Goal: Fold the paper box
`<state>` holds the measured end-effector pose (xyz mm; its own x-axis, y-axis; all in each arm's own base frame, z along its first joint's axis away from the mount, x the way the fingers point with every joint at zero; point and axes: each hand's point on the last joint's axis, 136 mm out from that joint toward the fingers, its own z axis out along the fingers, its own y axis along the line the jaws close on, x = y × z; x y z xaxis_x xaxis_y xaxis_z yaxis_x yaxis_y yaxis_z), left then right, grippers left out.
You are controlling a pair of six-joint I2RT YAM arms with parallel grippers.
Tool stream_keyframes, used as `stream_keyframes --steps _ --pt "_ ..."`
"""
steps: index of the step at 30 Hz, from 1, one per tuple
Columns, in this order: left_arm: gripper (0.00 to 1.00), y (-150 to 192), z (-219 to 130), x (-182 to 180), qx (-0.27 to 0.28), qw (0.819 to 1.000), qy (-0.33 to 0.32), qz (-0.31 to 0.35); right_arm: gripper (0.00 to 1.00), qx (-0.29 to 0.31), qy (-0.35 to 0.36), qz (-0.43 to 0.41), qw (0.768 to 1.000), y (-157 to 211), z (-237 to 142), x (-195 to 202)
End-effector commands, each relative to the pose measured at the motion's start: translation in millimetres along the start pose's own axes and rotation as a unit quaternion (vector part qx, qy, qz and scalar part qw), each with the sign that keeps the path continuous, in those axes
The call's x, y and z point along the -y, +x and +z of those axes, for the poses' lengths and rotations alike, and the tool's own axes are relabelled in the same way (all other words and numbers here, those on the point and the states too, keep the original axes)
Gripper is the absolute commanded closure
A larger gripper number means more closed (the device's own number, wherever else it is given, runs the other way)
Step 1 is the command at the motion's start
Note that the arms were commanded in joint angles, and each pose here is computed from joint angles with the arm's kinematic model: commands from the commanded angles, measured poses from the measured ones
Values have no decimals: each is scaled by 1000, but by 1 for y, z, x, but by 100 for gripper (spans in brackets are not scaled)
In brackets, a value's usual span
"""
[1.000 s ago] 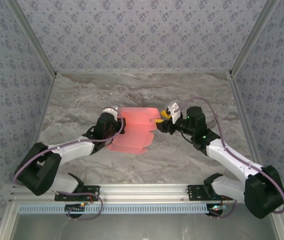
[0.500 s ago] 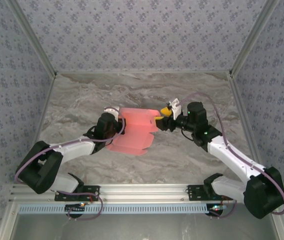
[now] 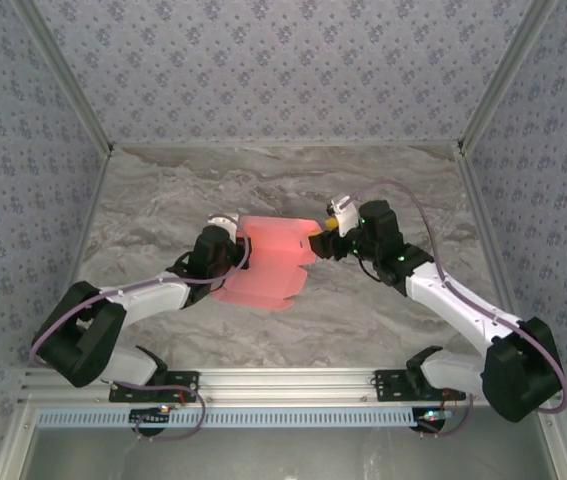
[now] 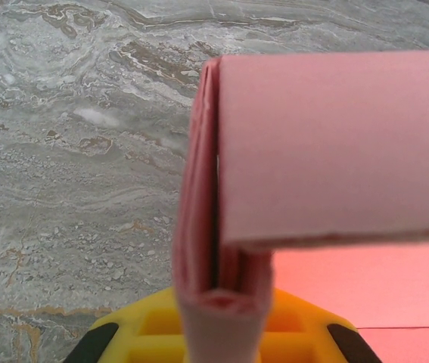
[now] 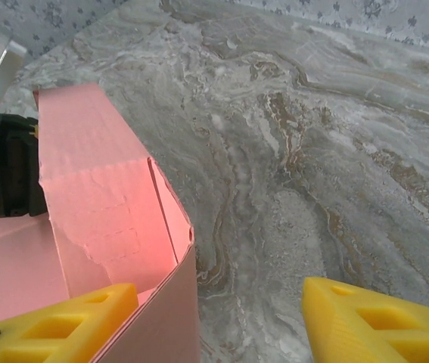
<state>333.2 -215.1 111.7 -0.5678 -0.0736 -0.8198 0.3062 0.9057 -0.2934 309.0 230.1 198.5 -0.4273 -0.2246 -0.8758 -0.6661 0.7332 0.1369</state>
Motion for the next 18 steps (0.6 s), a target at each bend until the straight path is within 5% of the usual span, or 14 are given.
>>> stream_keyframes --steps 1,18 --pt "98 -11 2 9 11 1000 10 -1 39 17 6 1 1000 -16 4 -5" --pt "98 -7 3 6 2 999 12 -30 36 40 -66 -14 997 -10 -8 -33"
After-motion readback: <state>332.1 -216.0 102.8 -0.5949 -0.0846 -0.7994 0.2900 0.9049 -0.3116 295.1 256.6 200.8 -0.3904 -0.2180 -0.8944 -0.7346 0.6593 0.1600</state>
